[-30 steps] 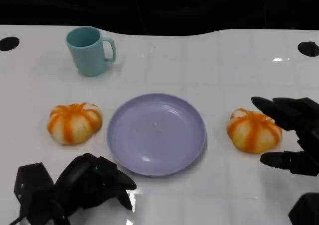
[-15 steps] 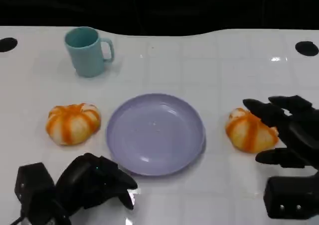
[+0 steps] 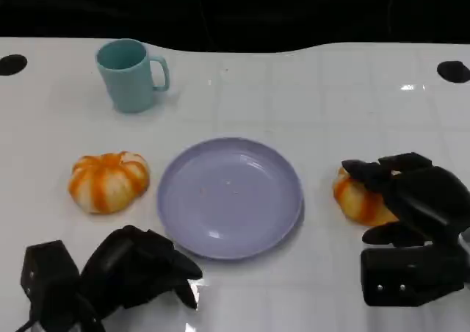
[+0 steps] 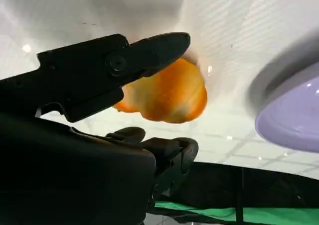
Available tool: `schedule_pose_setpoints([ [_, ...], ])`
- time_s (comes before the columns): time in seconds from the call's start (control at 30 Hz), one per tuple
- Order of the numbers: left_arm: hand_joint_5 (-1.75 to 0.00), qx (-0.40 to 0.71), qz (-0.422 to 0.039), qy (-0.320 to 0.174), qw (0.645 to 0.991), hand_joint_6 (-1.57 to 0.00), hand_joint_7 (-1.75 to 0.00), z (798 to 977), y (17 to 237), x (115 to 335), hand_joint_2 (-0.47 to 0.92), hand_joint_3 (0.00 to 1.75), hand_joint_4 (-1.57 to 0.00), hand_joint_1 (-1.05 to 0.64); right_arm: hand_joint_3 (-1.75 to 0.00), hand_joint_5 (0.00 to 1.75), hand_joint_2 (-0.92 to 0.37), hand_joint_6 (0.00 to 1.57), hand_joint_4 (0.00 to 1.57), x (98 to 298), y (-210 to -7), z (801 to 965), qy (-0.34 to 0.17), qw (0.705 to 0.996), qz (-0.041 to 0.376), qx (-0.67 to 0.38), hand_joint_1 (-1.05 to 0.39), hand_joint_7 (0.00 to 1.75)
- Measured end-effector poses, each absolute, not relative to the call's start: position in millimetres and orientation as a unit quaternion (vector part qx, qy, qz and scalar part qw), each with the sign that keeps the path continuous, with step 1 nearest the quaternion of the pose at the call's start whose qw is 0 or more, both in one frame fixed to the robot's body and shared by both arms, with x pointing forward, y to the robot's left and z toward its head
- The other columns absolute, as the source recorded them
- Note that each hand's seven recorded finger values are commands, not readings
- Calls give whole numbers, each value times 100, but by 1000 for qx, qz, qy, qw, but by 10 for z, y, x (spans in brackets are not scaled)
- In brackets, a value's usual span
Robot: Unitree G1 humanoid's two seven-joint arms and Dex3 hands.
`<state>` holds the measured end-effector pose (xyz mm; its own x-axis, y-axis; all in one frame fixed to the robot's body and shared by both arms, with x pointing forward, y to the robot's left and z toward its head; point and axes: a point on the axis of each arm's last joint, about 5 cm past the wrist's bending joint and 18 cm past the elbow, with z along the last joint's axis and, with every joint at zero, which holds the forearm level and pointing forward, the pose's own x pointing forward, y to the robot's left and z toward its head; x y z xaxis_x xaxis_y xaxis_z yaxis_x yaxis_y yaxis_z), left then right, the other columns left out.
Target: Grasp the bread from the table and place it into the plate.
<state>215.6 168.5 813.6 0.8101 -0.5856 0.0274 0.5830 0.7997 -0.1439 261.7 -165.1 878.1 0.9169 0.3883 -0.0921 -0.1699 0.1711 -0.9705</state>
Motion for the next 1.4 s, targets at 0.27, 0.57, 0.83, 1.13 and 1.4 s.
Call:
schedule_pose_setpoints([
  [0.27,-90,-72,-308,9,949,-157,-4,8137,1687,2153,83,0,-127,-105,-1,29,-92,25,18,2704,-1606,8724,-80,759,182,-621,-69,2],
  [0.57,-90,-70,-306,2,950,-157,-5,8142,1699,2117,84,0,-127,-105,-6,39,-92,50,54,2697,-1621,8686,-121,784,159,-588,-40,8],
  [0.83,-90,-70,-305,-2,950,-157,-4,8141,1696,2081,84,0,-127,-105,-68,169,-66,98,92,2682,-1608,8686,-198,803,124,-548,-11,105],
  [1.13,-90,-70,-308,-4,949,-157,-4,8151,1695,2060,85,0,-125,-105,-106,175,-40,77,93,2683,-1603,8745,-251,806,96,-527,-7,163],
  [1.4,-92,-71,-305,5,950,-157,-6,8128,1695,2022,84,0,-126,-105,-113,175,-33,72,95,2686,-1575,8774,-277,806,71,-518,-6,174],
])
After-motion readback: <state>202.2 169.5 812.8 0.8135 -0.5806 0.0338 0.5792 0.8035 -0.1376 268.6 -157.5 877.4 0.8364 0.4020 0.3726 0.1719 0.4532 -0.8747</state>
